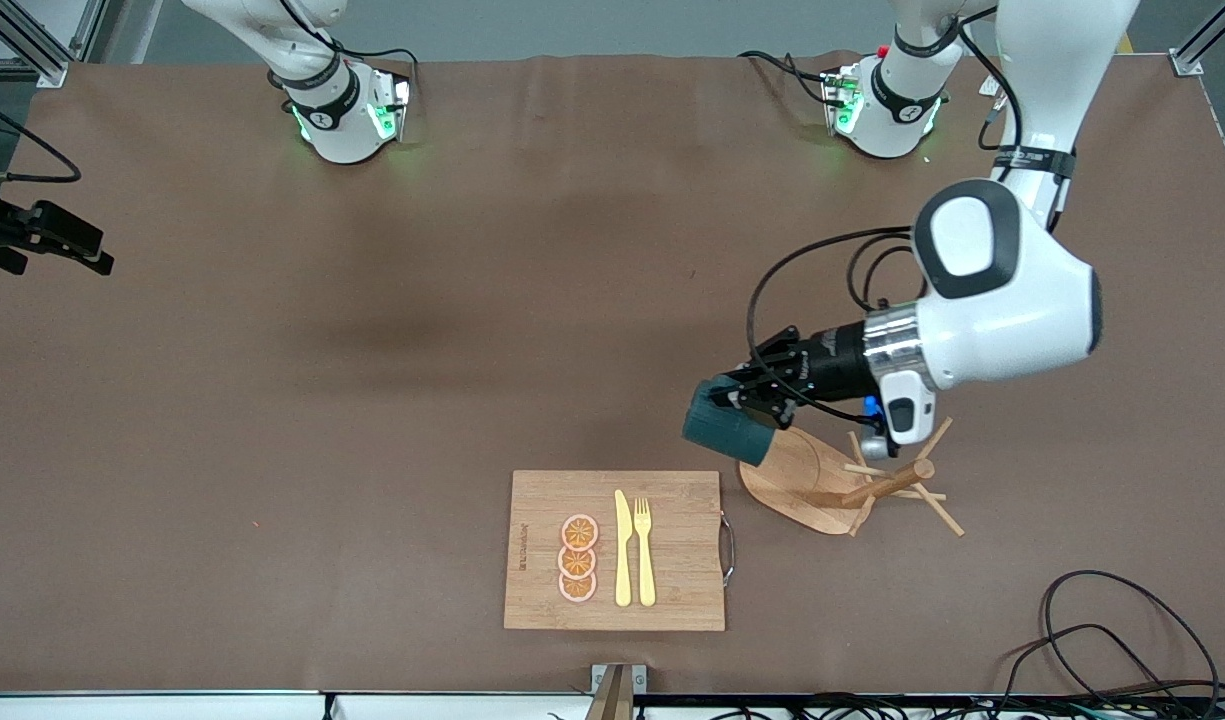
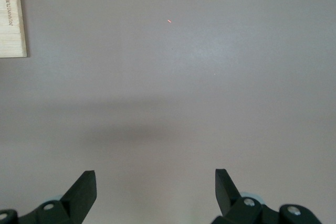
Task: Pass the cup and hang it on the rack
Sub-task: 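Lift the mug with the left gripper and carry it to the rack, then hook the mug handle onto a rack peg with the left gripper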
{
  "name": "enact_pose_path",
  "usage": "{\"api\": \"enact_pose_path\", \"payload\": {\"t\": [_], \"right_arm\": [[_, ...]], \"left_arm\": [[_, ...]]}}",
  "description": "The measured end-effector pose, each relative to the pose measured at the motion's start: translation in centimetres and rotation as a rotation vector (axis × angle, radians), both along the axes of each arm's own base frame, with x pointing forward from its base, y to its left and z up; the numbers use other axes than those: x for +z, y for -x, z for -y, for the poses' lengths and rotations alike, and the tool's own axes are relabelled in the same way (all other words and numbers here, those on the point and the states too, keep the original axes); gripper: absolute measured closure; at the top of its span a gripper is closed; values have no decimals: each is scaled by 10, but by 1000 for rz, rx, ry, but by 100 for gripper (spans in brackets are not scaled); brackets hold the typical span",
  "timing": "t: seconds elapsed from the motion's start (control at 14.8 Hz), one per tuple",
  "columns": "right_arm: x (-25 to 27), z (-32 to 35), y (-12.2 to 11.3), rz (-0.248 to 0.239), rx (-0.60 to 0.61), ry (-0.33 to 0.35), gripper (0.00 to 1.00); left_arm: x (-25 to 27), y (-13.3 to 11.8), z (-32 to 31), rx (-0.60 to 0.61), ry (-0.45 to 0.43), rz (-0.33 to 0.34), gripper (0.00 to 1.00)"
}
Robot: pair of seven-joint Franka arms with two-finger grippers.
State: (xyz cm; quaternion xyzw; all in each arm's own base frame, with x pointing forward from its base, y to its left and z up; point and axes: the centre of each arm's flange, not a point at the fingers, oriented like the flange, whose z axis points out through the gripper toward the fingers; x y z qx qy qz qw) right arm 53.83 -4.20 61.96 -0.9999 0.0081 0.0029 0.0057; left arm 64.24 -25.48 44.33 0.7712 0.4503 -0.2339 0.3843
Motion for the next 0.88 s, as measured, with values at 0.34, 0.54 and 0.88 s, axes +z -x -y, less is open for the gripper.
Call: {"api": "enact_pose_path", "payload": {"t": [0.34,0.54,0.88], "right_arm": [[1,-6,0,1,11,0,0],[1,-6,0,2,11,0,0],[1,-6,0,-5,11,0,0]], "left_arm": [[-16,-15,-60,-64,93,41,79],[-27,-20,-88,-97,120,74,79],[-47,-25,-130,-133,162,115,79]]}}
